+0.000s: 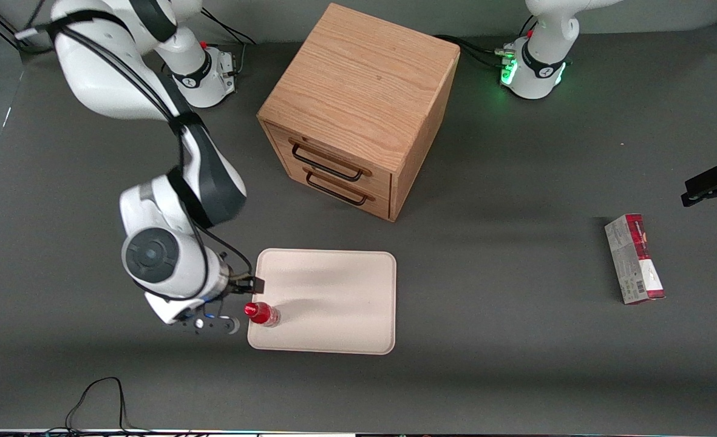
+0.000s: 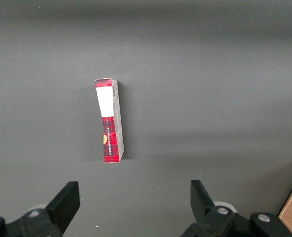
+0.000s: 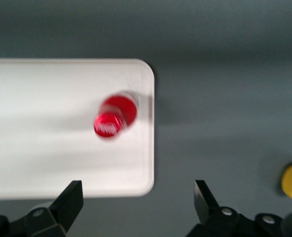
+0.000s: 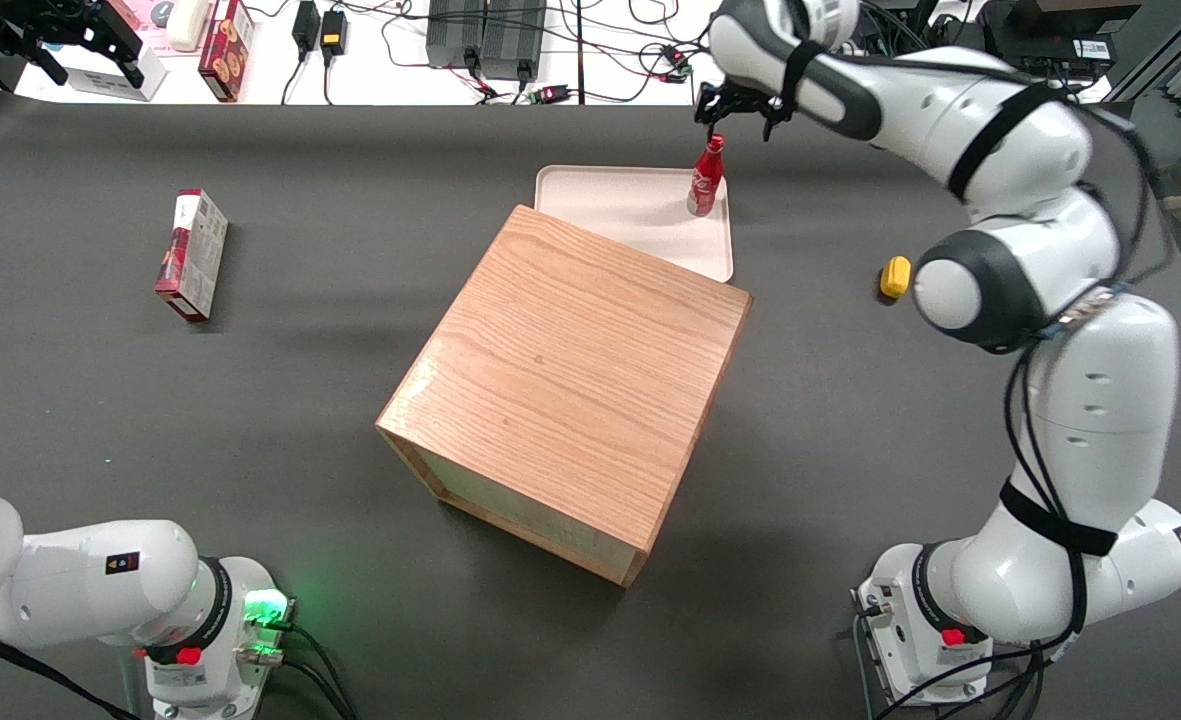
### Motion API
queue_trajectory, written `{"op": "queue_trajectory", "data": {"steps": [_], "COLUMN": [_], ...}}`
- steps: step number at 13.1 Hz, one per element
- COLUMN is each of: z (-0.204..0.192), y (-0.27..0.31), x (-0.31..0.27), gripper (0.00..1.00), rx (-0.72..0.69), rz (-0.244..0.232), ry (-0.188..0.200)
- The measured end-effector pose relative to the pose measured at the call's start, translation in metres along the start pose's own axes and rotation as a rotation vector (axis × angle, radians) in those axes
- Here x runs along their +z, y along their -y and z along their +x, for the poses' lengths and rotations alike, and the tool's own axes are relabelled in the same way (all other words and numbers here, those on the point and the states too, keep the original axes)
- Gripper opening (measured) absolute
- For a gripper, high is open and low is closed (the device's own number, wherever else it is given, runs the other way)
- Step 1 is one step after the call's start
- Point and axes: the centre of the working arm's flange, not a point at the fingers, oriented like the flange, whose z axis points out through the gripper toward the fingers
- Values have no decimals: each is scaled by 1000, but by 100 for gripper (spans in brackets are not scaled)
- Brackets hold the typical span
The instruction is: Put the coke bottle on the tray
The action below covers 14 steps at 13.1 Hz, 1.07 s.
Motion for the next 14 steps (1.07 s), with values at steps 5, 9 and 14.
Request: {"op": "queue_trajectory", "data": {"steps": [5,9,14], "z": [-85,-164,-197], "y": [-117,-219,-225], "x": [-74,-126,-162], "gripper": [100,100,100], "rx": [-35,-58,-91], "rz": [3,55,73], "ry": [29,24,-18]}}
